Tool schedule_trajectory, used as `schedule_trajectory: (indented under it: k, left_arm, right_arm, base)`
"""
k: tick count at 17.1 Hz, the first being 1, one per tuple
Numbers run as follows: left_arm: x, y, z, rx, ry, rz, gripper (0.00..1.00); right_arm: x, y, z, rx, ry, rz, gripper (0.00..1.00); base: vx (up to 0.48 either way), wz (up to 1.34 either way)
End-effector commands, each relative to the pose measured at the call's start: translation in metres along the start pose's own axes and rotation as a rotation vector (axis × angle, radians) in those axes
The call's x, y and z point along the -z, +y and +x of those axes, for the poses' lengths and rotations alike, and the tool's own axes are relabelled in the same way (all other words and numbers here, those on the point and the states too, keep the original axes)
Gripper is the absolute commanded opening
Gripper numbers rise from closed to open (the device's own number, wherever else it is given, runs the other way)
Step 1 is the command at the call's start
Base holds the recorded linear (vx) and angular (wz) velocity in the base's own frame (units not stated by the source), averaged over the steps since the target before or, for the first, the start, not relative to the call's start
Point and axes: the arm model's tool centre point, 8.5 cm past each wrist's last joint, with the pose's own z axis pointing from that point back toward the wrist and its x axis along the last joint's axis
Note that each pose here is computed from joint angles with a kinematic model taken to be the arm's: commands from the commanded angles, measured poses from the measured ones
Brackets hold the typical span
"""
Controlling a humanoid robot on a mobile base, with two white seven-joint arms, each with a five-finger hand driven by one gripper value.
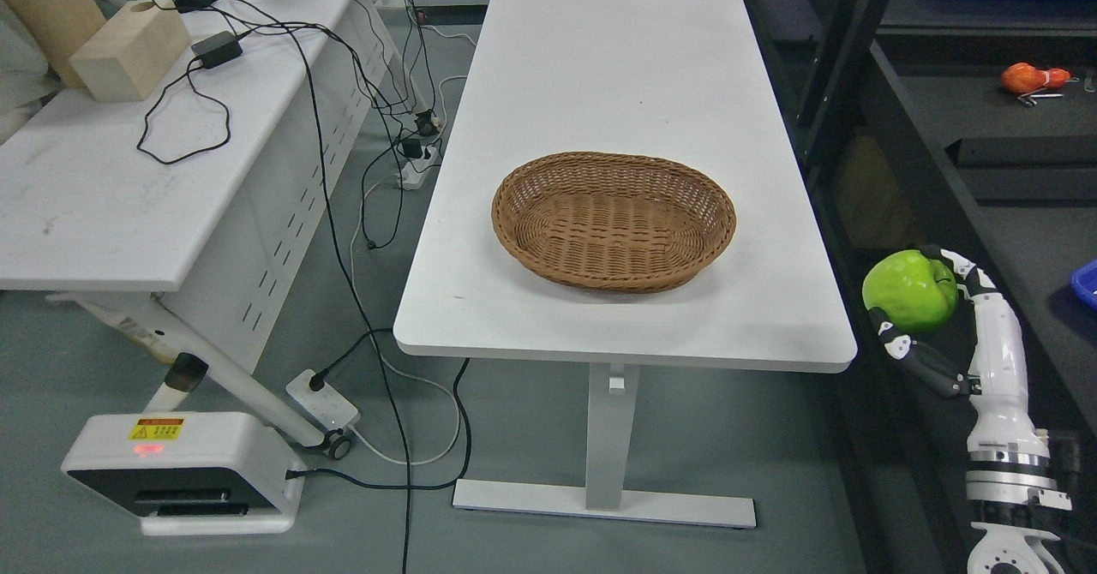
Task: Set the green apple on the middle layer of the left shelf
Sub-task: 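Turn and drive to the shelf tray holding the apple in the right hand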
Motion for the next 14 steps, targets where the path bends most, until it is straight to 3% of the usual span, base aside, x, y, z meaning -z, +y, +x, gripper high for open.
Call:
schedule_trajectory:
  k: [1, 14]
  left_arm:
    - [-0.0015, 0.0113, -0.0001, 0.001, 0.001, 0.019, 1.0]
    - [-0.0015, 0.0113, 0.0001, 0.001, -0.001, 0.019, 1.0]
  right_arm:
    - [-0.0063, -0.0006, -0.0017, 0.004, 0.012, -0.012, 0.0]
    - [-0.0127, -0.0015, -0.0069, -0.003, 0.03, -0.009, 0.0]
  base:
    - [-0.385, 0.16]
    - [-0.402, 0.15]
